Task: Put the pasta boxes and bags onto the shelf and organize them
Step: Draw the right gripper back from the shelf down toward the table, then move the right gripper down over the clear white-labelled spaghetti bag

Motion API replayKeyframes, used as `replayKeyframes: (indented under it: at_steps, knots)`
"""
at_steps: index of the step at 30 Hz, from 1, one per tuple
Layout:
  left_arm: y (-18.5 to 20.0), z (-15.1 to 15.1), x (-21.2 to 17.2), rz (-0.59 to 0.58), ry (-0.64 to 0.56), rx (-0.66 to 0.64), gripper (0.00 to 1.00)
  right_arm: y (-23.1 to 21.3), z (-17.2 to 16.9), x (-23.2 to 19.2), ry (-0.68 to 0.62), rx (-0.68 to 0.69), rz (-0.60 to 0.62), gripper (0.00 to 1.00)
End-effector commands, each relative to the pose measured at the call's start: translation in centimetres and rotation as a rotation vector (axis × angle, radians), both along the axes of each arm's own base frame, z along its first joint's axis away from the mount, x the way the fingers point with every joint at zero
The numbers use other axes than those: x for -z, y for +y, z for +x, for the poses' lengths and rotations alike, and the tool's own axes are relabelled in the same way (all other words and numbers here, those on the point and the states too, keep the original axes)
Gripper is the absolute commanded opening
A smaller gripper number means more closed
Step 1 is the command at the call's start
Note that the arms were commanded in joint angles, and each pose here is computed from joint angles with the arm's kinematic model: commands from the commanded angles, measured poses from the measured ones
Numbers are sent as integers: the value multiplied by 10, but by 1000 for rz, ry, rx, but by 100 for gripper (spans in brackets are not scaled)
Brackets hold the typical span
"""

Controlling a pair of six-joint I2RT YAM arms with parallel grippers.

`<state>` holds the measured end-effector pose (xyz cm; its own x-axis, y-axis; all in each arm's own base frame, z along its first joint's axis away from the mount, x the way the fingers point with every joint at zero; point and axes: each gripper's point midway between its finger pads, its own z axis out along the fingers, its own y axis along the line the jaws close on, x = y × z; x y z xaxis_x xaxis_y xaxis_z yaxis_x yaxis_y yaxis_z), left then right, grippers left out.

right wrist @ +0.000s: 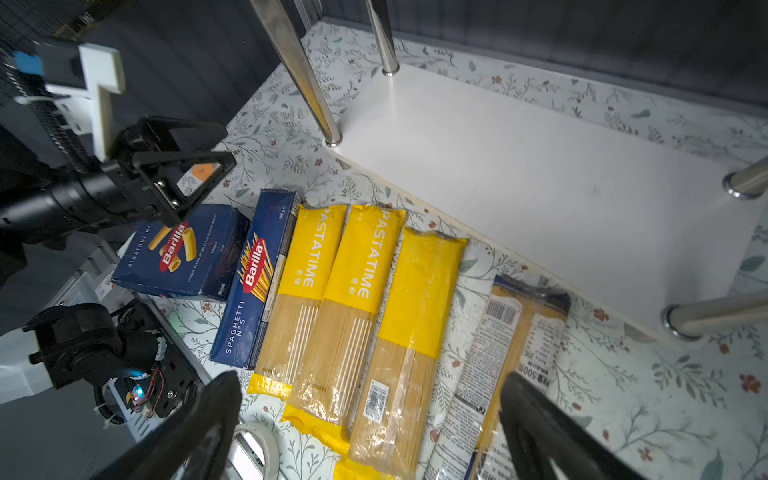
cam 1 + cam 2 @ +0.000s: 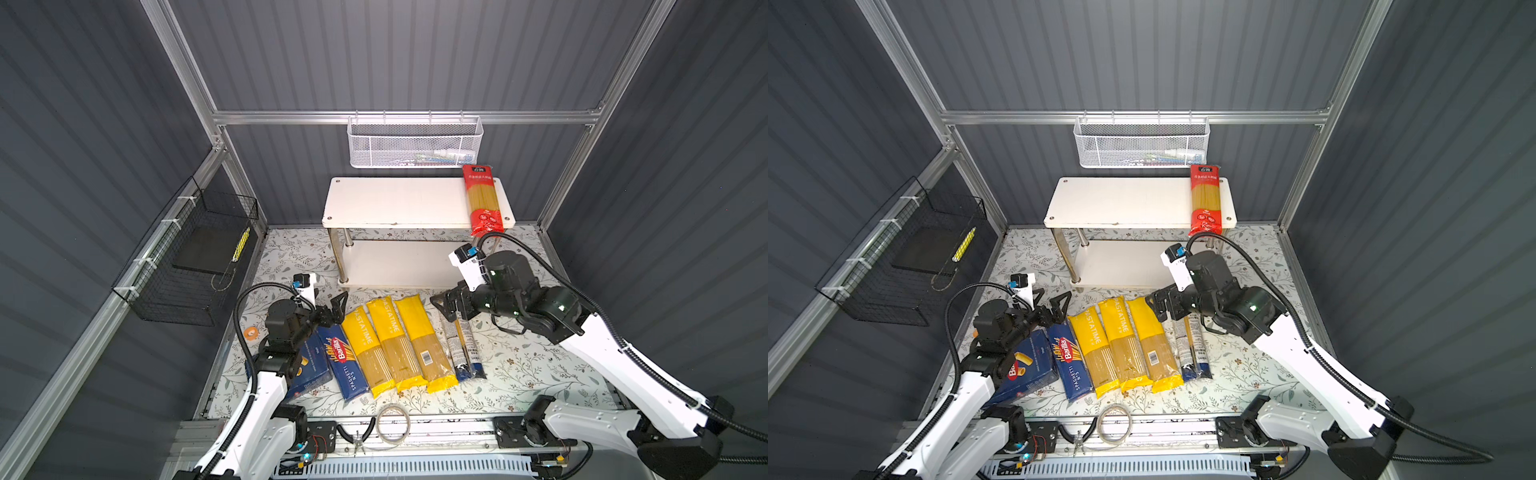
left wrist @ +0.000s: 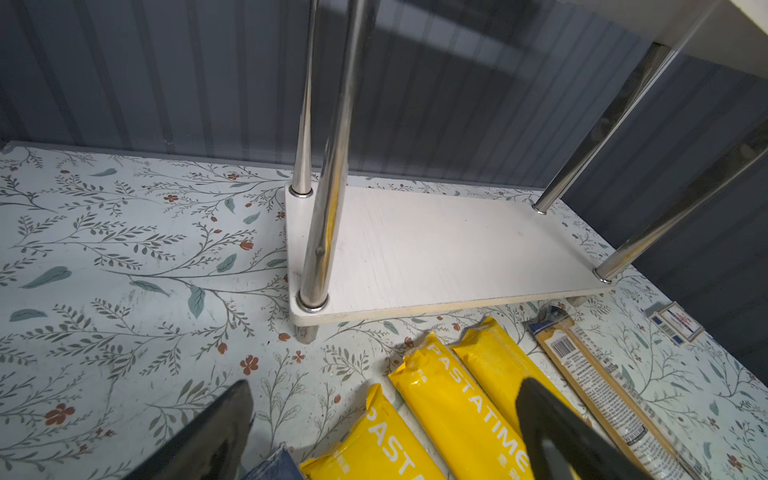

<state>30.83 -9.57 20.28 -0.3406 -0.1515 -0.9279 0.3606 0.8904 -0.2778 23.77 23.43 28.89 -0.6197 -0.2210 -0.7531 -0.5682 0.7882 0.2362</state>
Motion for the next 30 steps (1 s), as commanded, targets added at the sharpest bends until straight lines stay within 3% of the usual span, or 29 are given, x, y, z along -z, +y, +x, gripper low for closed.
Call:
replayKeyframes:
  at_steps: [1, 6, 10, 12, 18, 24, 30]
  knots:
    - [-6, -1, 13, -45, 20, 19, 100, -16, -3, 9, 7, 124, 8, 98]
    - [-10, 2, 28, -66, 38, 37, 100, -53, -11, 46, 74, 309, -37, 99]
    - [-18, 0, 35, -114, 27, 78, 100, -91, -17, 81, 146, 479, -190, 99]
    - [-16, -1, 44, -133, 41, 63, 100, -93, -20, 95, 179, 490, -227, 99]
    - [-16, -7, 57, -122, 63, 68, 100, -82, -17, 116, 181, 473, -158, 99]
    - [-6, -4, 66, -63, 92, 10, 100, -91, -16, 144, 209, 517, -236, 99]
    - [-11, -2, 68, -66, 108, 39, 100, -92, -18, 165, 238, 498, -285, 99]
